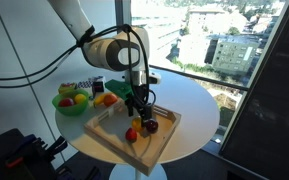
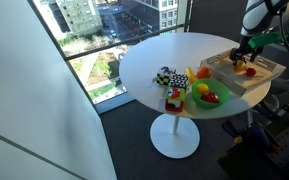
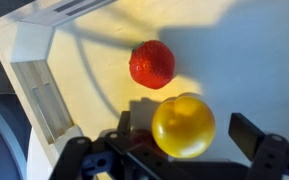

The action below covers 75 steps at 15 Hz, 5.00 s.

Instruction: Put the apple in the green bowl

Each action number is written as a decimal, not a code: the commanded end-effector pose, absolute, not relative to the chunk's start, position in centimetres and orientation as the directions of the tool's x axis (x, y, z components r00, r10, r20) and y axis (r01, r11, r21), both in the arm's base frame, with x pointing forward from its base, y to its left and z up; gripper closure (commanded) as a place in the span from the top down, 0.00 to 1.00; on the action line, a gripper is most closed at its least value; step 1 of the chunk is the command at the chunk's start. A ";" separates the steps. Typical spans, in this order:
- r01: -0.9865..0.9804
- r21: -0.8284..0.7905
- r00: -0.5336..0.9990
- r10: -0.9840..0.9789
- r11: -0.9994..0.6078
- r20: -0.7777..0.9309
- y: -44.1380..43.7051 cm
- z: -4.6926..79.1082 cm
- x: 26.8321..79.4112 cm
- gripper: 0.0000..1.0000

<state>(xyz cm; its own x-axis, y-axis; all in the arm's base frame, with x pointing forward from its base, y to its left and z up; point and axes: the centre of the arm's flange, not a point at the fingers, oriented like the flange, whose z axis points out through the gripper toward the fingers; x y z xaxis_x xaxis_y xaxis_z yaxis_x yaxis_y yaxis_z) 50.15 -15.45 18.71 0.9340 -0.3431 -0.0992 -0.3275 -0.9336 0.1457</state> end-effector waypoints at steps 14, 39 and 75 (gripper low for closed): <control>-0.275 0.131 0.951 -0.290 -0.952 -0.110 -14.9 17.5 52.1 0.44; 0.028 0.144 0.992 0.010 -0.989 -0.124 -3.6 28.9 49.0 0.44; 0.394 0.121 0.911 0.369 -0.911 -0.185 9.9 28.5 41.7 0.69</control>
